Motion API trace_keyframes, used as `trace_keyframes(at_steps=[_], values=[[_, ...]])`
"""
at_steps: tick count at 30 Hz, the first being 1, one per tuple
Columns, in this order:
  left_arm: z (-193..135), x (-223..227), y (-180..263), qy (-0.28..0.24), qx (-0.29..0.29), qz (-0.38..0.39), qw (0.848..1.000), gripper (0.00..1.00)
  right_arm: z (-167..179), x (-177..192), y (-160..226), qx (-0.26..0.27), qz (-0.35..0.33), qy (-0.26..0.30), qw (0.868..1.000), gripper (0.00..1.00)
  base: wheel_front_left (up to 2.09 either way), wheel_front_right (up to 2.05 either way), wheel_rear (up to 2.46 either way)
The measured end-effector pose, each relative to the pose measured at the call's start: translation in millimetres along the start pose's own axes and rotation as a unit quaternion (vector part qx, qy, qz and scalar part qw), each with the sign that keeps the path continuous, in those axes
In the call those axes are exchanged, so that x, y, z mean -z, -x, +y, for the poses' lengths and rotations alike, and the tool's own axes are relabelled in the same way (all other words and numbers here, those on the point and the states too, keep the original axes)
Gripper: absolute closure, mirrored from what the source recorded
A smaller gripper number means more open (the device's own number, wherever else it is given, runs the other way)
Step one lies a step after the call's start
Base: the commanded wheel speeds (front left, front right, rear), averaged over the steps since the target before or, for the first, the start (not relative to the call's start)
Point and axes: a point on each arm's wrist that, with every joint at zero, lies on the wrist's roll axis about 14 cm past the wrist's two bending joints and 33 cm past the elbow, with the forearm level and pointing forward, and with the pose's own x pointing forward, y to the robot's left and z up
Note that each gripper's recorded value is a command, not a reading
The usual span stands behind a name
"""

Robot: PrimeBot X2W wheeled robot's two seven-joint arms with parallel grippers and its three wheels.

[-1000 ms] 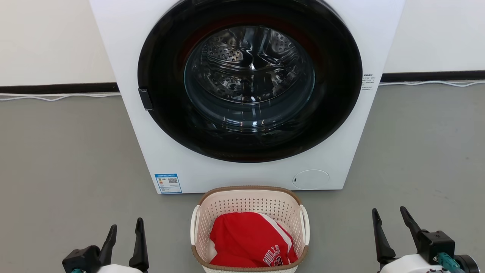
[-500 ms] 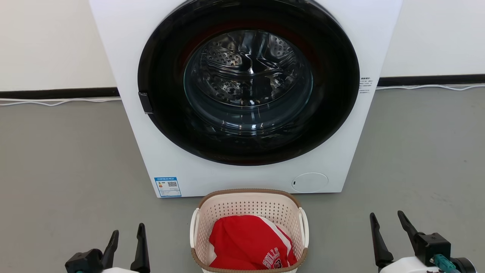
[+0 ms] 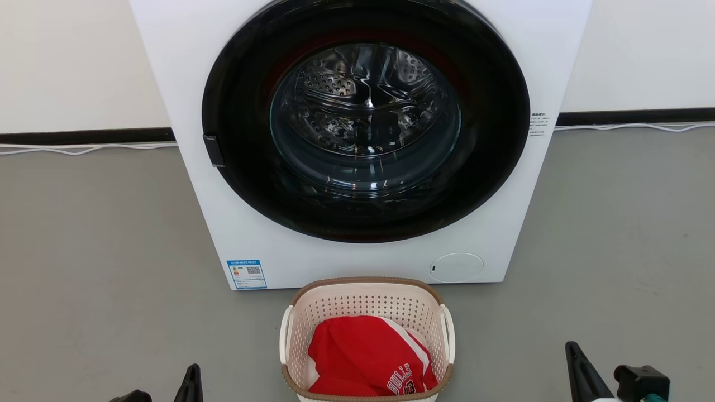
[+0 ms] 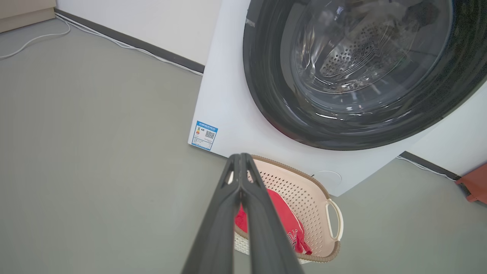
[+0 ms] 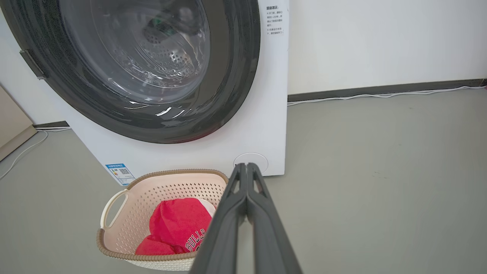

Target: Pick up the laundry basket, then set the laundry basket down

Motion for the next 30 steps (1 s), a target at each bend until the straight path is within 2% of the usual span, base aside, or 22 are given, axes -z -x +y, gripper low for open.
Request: trace_keyframes(at_steps=[14, 30], values=[[1.6, -1.6, -2.9, 0.072, -0.01, 0.006, 0.997, 1.0, -3.1, -5.0, -3.2, 0.014, -0.005, -0.088, 0.996, 1.0, 0.0, 0.0, 0.0], [1.9, -2.5, -6.2, 0.151, -0.015, 0.014, 0.988, 1.0, -5.7, -8.6, -6.4, 0.026, -0.006, -0.188, 0.982, 1.0, 0.0, 0.0, 0.0]])
